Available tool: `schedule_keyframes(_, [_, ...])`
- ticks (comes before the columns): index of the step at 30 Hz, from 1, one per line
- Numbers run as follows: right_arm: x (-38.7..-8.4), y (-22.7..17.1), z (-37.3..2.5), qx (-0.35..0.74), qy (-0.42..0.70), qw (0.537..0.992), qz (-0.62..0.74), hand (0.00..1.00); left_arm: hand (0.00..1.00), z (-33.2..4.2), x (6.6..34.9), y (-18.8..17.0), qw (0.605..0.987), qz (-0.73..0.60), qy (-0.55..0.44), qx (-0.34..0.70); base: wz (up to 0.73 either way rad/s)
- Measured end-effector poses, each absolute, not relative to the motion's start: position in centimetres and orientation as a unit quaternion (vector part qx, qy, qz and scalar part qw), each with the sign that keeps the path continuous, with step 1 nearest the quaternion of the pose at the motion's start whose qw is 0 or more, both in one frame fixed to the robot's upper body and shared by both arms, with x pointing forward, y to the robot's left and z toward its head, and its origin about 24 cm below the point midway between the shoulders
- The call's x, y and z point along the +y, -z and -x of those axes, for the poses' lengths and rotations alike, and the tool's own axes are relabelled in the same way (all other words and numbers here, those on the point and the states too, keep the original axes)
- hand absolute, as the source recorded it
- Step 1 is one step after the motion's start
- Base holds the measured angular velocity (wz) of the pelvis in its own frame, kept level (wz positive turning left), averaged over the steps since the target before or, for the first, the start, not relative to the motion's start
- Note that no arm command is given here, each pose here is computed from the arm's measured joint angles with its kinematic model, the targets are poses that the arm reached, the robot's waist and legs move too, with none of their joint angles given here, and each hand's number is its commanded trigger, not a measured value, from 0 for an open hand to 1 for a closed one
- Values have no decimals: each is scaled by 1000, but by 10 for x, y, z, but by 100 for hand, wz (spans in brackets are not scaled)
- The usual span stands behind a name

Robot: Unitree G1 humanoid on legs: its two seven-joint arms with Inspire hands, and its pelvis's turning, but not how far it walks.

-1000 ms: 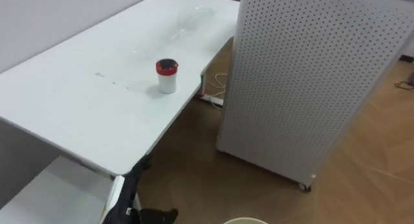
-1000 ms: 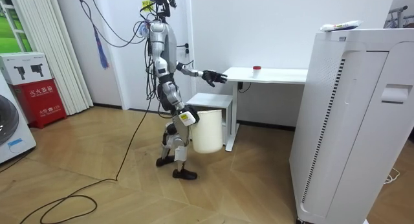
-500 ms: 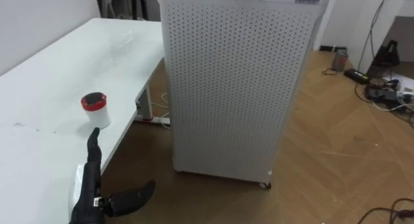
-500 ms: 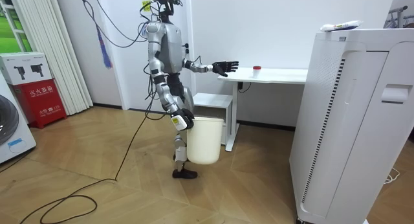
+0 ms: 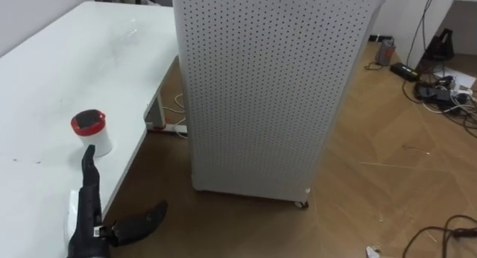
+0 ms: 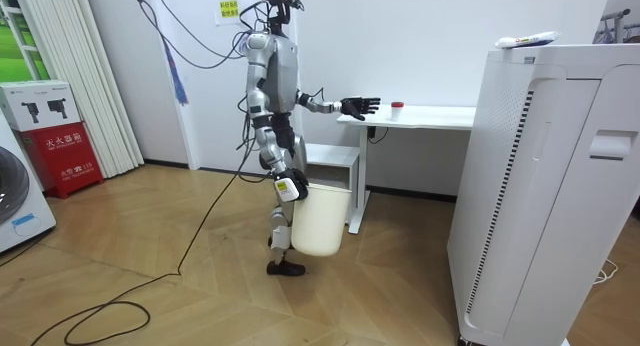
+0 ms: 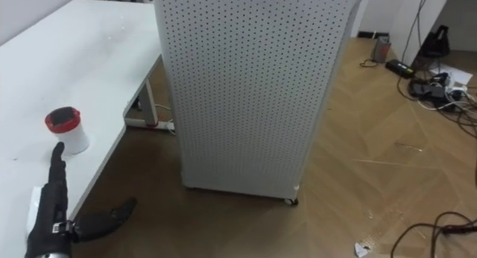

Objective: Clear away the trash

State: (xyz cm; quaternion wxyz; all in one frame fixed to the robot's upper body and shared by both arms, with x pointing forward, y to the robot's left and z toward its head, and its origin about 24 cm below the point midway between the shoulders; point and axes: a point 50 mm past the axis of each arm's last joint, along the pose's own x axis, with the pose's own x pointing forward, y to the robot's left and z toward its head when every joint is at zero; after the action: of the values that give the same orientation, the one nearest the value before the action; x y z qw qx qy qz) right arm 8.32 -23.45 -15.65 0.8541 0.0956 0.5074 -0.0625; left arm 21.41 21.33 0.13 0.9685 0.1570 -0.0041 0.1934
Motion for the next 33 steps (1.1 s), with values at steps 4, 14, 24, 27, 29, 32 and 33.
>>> schedule_keyframes(4, [-233, 157, -83, 507, 61, 854, -97, 100, 0, -215, 217, -7, 967, -157, -202, -15, -18])
schedule_keyframes(14, [-228, 158, -82, 509, 58, 852, -106, 100, 0, -218, 225, -14, 962, -154, -223, -29, -1])
schedule_keyframes(24, [-226, 158, -82, 509, 46, 852, -112, 100, 0, -219, 223, -19, 962, -150, -225, -41, 6])
schedule_keyframes(27, [-226, 158, -82, 508, 46, 852, -115, 100, 0, -219, 223, -23, 960, -148, -231, -50, 11])
schedule_keyframes(29, [-226, 159, -80, 511, 46, 851, -115, 100, 0, -219, 223, -23, 960, -148, -233, -50, 8])
schedule_keyframes(32, [-226, 159, -80, 514, 46, 849, -116, 100, 0, -219, 224, -26, 959, -147, -235, -56, 2])
schedule_keyframes(33, [-226, 159, -80, 514, 46, 849, -116, 100, 0, -219, 224, -27, 959, -147, -236, -58, -9])
